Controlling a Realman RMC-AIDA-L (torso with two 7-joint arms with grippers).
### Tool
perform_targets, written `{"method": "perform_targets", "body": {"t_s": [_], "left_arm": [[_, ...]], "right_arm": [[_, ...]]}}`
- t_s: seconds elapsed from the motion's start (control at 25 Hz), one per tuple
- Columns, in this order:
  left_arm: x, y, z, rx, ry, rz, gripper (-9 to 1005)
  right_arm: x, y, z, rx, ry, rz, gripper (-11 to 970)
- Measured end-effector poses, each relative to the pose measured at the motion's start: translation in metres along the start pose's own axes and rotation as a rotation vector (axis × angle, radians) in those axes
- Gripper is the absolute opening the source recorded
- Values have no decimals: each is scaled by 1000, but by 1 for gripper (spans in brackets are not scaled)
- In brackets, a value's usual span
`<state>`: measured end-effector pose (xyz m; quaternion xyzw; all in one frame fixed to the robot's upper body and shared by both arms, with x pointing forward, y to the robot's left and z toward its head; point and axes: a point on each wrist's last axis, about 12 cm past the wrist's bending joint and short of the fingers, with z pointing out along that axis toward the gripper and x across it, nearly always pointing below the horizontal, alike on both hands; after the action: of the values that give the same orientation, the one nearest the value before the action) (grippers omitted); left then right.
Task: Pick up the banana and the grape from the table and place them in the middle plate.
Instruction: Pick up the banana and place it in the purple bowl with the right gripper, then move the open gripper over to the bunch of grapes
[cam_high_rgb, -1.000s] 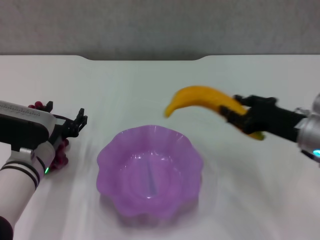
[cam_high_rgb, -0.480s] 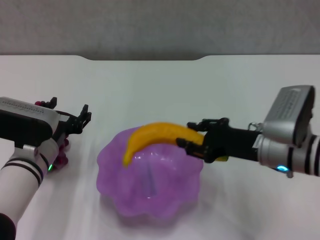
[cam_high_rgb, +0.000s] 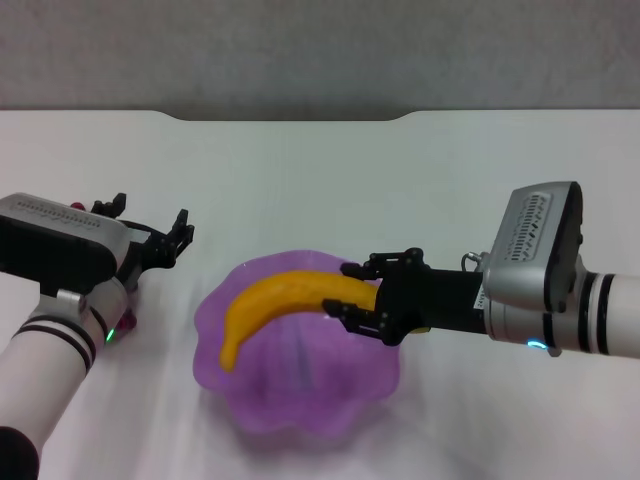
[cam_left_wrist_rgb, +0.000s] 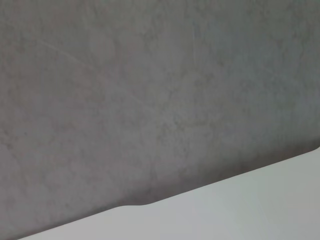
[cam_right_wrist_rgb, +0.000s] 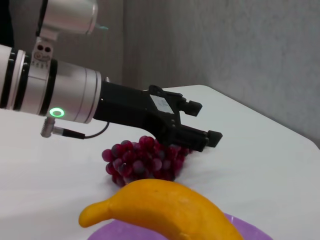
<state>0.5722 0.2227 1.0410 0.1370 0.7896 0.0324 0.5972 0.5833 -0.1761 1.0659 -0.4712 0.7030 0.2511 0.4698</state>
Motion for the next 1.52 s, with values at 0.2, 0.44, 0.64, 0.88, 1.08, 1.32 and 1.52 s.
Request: {"method": "perform_targets", "body": {"t_s": [0.2, 0.44, 0.64, 0.88, 1.08, 1.32, 1.52], "left_arm": [[-1, 0, 0, 0, -2, 0, 830], [-1, 0, 0, 2, -1, 0, 830], [-1, 0, 1, 3, -1, 0, 830], [-1, -1, 1, 3, 1, 0, 830], [0, 0, 0, 3, 3, -1, 829], [4, 2, -1, -2, 12, 0, 829], [6, 3, -2, -5, 17, 3, 829]], "right_arm": [[3, 0, 3, 15, 30, -6, 496], [5, 1, 7, 24, 54, -12, 496], [5, -1, 7, 45, 55, 12, 546], [6, -1, 8, 53, 64, 18, 623], [5, -1, 8, 55, 58, 12, 688], [0, -10, 1, 100, 29, 25, 680], [7, -25, -22, 220, -18, 92, 619]]}}
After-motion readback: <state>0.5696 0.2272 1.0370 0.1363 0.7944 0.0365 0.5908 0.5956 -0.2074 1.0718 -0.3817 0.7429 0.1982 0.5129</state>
